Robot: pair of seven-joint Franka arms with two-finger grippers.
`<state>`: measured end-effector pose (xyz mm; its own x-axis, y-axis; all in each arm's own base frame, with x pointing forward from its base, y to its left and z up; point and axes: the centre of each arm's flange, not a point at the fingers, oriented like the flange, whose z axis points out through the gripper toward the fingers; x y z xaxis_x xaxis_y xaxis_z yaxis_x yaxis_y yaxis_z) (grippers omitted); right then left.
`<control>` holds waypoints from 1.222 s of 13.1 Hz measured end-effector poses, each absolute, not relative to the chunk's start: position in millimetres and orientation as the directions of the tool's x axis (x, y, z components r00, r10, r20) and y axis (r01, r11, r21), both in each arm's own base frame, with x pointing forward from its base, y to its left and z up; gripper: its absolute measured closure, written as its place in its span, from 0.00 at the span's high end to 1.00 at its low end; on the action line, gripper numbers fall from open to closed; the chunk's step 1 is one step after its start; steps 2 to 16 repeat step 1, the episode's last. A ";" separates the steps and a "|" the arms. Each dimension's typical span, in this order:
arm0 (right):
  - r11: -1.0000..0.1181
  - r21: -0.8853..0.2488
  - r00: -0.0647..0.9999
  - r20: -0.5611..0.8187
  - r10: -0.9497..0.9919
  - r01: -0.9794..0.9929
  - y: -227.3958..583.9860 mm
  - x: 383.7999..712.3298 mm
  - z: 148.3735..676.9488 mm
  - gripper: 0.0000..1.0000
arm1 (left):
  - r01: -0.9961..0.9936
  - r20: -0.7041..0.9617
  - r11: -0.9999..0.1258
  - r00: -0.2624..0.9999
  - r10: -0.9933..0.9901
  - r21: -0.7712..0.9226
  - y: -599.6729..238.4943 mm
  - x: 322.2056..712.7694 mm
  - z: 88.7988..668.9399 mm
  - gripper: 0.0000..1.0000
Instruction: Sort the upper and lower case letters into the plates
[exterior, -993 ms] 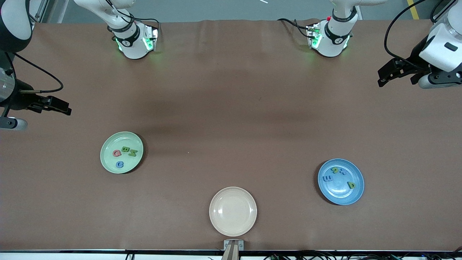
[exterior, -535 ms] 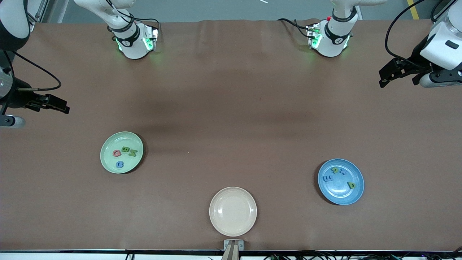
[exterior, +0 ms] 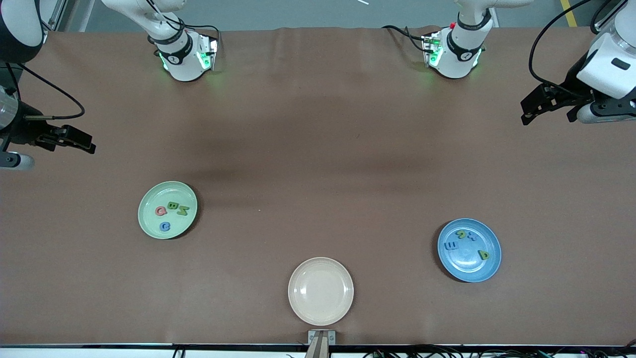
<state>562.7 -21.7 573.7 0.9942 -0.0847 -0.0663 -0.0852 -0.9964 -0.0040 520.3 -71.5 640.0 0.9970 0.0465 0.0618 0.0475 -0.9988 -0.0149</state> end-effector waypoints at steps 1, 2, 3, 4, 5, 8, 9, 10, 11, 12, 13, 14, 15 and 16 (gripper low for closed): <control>-0.996 -0.005 0.995 -0.058 -0.085 -0.085 -21.9 561.4 574.2 1.00 | 0.045 0.067 -0.999 0.997 0.044 -0.014 -72.9 521.2 642.3 1.00; -0.996 -0.005 0.995 -0.058 -0.085 -0.085 -21.9 561.4 574.2 1.00 | 0.045 0.067 -0.999 0.997 0.044 -0.014 -72.9 521.2 642.3 1.00; -0.996 -0.005 0.995 -0.058 -0.085 -0.085 -21.9 561.4 574.2 1.00 | 0.045 0.067 -0.999 0.997 0.044 -0.014 -72.9 521.2 642.3 1.00; -0.996 -0.005 0.995 -0.058 -0.085 -0.085 -21.9 561.4 574.2 1.00 | 0.045 0.067 -0.999 0.997 0.044 -0.014 -72.9 521.2 642.3 1.00; -0.996 -0.005 0.995 -0.058 -0.085 -0.085 -21.9 561.4 574.2 1.00 | 0.045 0.067 -0.999 0.997 0.044 -0.014 -72.9 521.2 642.3 1.00; -0.996 -0.005 0.995 -0.058 -0.085 -0.085 -21.9 561.4 574.2 1.00 | 0.045 0.067 -0.999 0.997 0.044 -0.014 -72.9 521.2 642.3 1.00; -0.996 -0.005 0.995 -0.058 -0.085 -0.085 -21.9 561.4 574.2 1.00 | 0.045 0.067 -0.999 0.997 0.044 -0.014 -72.9 521.2 642.3 1.00; -0.996 -0.005 0.995 -0.058 -0.085 -0.085 -21.9 561.4 574.2 1.00 | 0.045 0.067 -0.999 0.997 0.044 -0.014 -72.9 521.2 642.3 1.00; -0.996 -0.005 0.995 -0.058 -0.085 -0.085 -21.9 561.4 574.2 1.00 | 0.045 0.067 -0.999 0.997 0.044 -0.014 -72.9 521.2 642.3 1.00; -0.996 -0.005 0.995 -0.058 -0.085 -0.085 -21.9 561.4 574.2 1.00 | 0.045 0.067 -0.999 0.997 0.044 -0.014 -72.9 521.2 642.3 1.00; -0.996 -0.005 0.995 -0.058 -0.085 -0.085 -21.9 561.4 574.2 1.00 | 0.045 0.067 -0.999 0.997 0.044 -0.014 -72.9 521.2 642.3 1.00; -0.996 -0.005 0.995 -0.058 -0.085 -0.085 -21.9 561.4 574.2 1.00 | 0.045 0.067 -0.999 0.997 0.044 -0.014 -72.9 521.2 642.3 1.00; -0.996 -0.005 0.995 -0.058 -0.085 -0.085 -21.9 561.4 574.2 1.00 | 0.045 0.067 -0.999 0.997 0.044 -0.014 -72.9 521.2 642.3 1.00; -0.996 -0.005 0.995 -0.058 -0.085 -0.085 -21.9 561.4 574.2 1.00 | 0.045 0.067 -0.999 0.997 0.044 -0.014 -72.9 521.2 642.3 1.00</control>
